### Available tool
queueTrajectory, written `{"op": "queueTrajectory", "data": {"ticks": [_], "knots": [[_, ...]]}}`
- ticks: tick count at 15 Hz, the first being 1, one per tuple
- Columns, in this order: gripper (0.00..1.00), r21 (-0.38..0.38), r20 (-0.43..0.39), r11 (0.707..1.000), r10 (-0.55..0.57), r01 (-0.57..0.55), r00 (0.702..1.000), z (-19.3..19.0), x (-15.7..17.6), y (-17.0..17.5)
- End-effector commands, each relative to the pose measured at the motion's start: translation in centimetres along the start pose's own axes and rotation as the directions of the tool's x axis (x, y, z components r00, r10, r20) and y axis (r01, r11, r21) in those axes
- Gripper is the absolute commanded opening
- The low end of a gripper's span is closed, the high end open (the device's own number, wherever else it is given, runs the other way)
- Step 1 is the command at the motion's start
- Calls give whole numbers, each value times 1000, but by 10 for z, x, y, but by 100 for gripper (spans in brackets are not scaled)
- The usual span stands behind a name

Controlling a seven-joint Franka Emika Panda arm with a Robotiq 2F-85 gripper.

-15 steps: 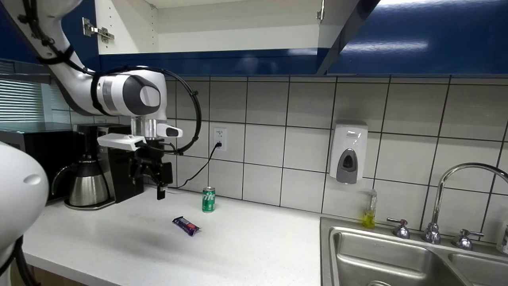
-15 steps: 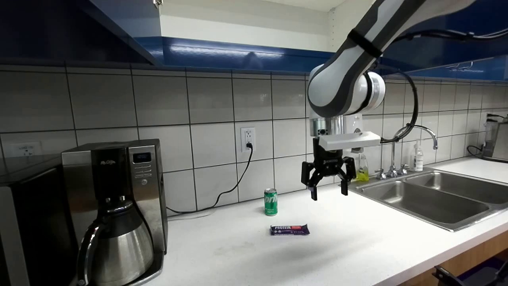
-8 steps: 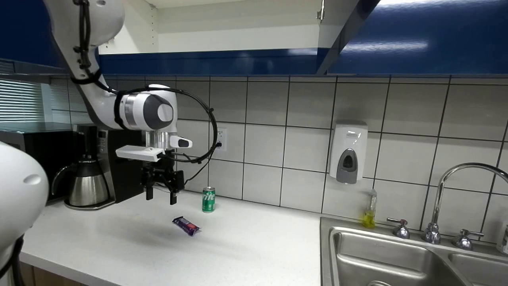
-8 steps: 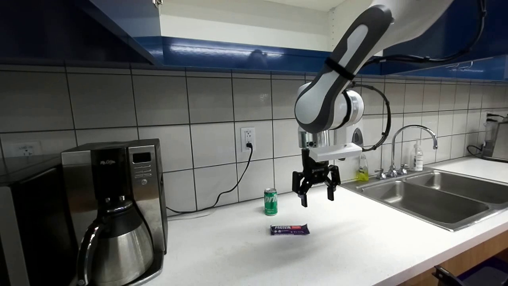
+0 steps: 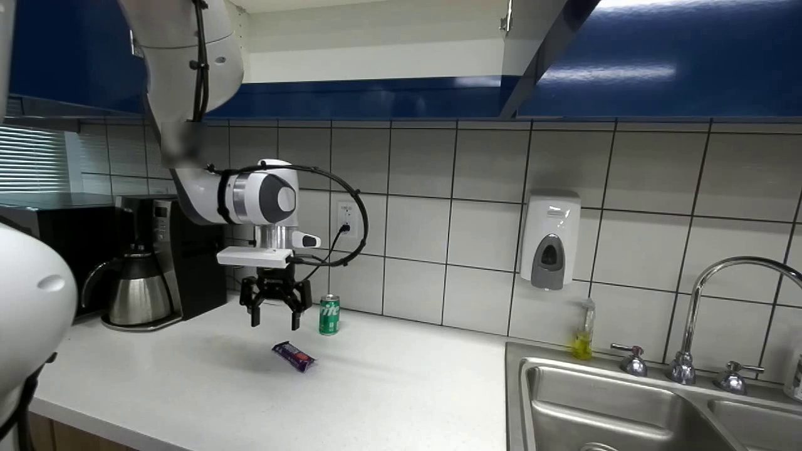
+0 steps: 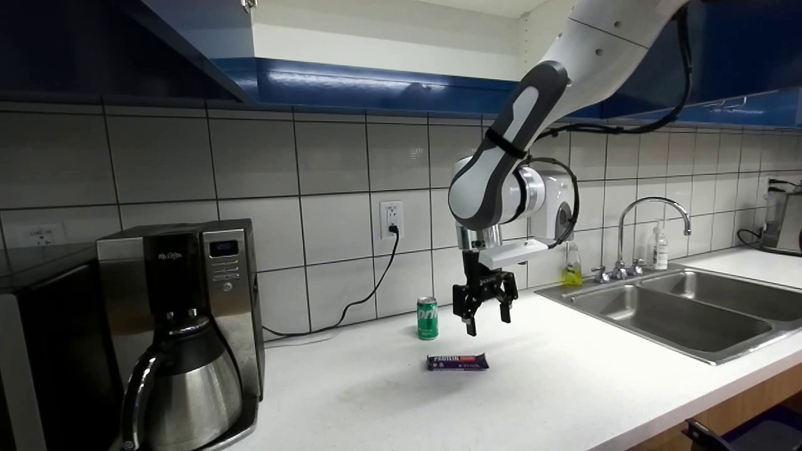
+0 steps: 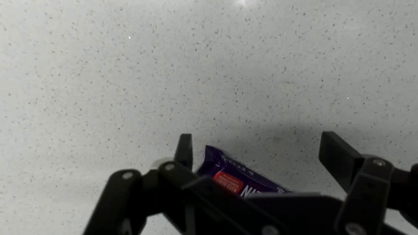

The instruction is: Move the chocolate bar to the open cupboard

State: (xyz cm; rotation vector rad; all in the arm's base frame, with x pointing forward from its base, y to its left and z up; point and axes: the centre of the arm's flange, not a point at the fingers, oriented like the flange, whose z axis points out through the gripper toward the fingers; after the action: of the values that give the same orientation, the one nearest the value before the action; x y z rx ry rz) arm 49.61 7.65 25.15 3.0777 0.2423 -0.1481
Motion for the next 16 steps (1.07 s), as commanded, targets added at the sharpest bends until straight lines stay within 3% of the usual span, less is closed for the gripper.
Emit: {"op": "queueTrajectory", "data": {"ticks": [1, 9, 16], "knots": [[100, -7, -4, 995, -101, 101, 995, 16, 32, 1], [100, 18, -25, 961, -275, 276, 961, 48, 69, -6], [100, -35, 12, 885, -464, 464, 886, 71, 88, -9]]}}
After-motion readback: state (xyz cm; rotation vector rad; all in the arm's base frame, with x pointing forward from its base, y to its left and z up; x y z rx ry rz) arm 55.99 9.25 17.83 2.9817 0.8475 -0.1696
